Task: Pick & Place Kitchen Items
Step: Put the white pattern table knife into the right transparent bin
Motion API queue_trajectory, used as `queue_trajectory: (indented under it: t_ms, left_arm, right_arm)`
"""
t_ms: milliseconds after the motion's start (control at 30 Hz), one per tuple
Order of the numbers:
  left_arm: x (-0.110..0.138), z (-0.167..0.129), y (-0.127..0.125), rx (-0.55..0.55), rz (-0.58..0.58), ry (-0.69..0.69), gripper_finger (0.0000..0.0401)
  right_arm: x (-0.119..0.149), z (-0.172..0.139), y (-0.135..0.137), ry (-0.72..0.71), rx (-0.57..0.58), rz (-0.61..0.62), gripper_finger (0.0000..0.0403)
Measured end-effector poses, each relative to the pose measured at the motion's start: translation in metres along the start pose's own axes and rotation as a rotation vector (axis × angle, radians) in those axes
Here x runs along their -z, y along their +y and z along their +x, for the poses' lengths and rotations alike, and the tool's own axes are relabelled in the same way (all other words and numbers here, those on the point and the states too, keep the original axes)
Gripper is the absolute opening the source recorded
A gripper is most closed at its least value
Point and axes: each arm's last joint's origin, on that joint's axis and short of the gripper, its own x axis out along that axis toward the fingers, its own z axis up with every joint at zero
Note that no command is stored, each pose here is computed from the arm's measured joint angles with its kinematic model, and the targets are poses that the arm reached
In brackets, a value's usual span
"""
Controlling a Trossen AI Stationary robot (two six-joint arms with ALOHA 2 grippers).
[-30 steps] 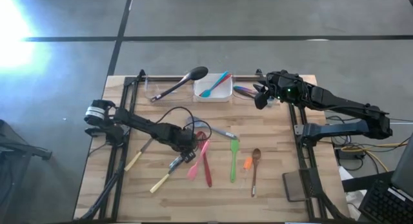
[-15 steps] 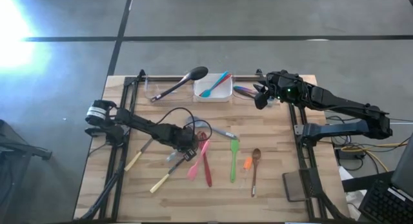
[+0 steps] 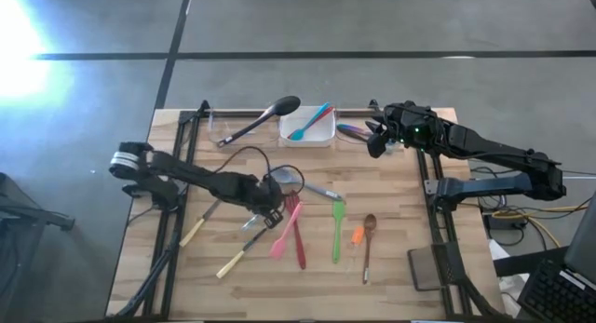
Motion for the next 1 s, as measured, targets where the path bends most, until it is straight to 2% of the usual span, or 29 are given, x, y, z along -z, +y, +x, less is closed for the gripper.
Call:
queue_trajectory:
  t_ms: [133,333,533,667,800,900,1000]
  left_arm:
    - [-0.007,-0.029,0.002,0.055,0.010,-0.091,0.0026]
    - [-0.023,-0.064,0.007,0.076,0.059,-0.368,0.0026]
    - [-0.047,-0.073,0.019,0.221,0.099,-0.689,0.0026]
    - [-0.062,-0.073,0.035,0.411,0.125,-0.891,0.0027]
    - [-0.072,-0.070,0.054,0.630,0.185,-0.988,0.0027]
    - [-0.079,-0.067,0.064,0.722,0.239,-1.054,0.0028]
    - [-0.088,-0.062,0.068,0.757,0.259,-1.105,0.0028]
  right_arm:
    - [0.000,0.000,0.000,0.000,0.000,0.004,0.0126]
    - [0.002,0.001,0.002,0.007,-0.015,0.026,0.0130]
    - [0.011,0.005,0.011,-0.027,-0.063,0.024,0.0119]
    - [0.023,0.008,0.020,-0.097,-0.126,0.034,0.0111]
    - [0.034,0.011,0.031,-0.147,-0.276,0.044,0.0105]
    - [0.039,0.014,0.041,-0.223,-0.434,0.084,0.0106]
    - [0.043,0.018,0.049,-0.297,-0.534,0.105,0.0110]
